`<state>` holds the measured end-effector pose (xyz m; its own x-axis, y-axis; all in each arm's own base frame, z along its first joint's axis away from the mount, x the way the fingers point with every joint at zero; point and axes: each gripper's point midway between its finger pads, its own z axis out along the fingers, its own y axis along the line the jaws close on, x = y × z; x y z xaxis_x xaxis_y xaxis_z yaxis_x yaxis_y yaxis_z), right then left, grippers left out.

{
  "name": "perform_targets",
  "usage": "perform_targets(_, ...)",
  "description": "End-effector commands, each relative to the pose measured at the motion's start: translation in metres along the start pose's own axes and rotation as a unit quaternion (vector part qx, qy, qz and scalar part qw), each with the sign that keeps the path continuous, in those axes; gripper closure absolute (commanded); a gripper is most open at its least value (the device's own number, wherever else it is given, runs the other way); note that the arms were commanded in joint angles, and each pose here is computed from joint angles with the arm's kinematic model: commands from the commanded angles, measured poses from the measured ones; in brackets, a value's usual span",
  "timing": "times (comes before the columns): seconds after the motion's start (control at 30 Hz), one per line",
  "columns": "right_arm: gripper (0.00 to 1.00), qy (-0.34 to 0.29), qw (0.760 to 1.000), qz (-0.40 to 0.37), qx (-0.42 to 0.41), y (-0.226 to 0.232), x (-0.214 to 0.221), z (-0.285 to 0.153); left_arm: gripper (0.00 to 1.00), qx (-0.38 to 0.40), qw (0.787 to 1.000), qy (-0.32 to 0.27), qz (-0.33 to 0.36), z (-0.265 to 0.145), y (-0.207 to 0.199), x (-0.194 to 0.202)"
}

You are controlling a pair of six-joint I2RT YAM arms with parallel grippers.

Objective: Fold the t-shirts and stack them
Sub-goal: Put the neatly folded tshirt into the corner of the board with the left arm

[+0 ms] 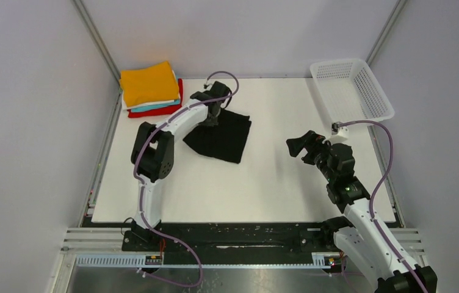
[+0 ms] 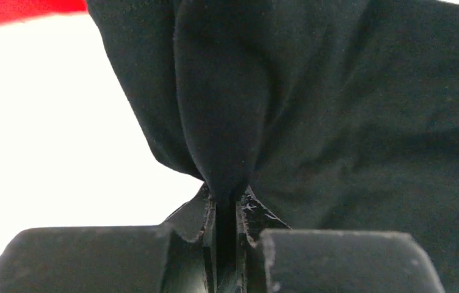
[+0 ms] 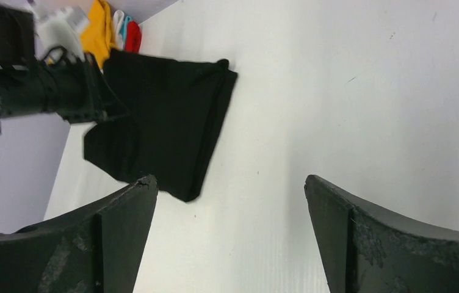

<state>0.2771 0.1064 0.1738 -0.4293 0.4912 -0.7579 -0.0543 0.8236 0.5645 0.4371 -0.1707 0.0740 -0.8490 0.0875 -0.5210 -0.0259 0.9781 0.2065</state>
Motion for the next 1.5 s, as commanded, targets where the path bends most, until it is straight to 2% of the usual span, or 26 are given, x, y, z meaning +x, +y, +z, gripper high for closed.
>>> perform_targets(0.0,0.01,-0.020,0.999,-0.037,0.013,-0.006,-0.010,0.000,1.00,-0.113,0.989,-0.085,0.047,-0.011,0.050,-0.074)
perform_targets(0.2,0.01,-0.034,0.997,-0.065,0.038,-0.014,-0.020,0.005,1.00,-0.180,0.969,-0.150,0.074,-0.015,0.082,-0.139)
perform_targets(0.43,0.00,-0.039,0.994,-0.070,0.075,-0.030,-0.020,0.011,1.00,-0.236,0.943,-0.224,0.063,-0.045,0.126,-0.200)
perform_targets(0.5,0.01,-0.040,0.992,-0.075,0.096,-0.038,-0.020,0.010,1.00,-0.221,0.946,-0.232,0.049,-0.054,0.135,-0.210)
perform_targets(0.83,0.00,-0.054,0.989,-0.078,0.116,-0.046,-0.024,0.005,1.00,-0.153,0.944,-0.290,-0.018,-0.083,0.169,-0.247)
perform_targets(1.2,0.01,-0.039,0.988,-0.075,0.132,-0.053,-0.017,0.004,1.00,-0.134,0.919,-0.363,-0.071,-0.114,0.194,-0.282)
perform_targets(1.47,0.00,-0.028,0.987,-0.075,0.139,-0.056,-0.014,0.007,1.00,-0.146,0.915,-0.368,-0.080,-0.099,0.231,-0.288)
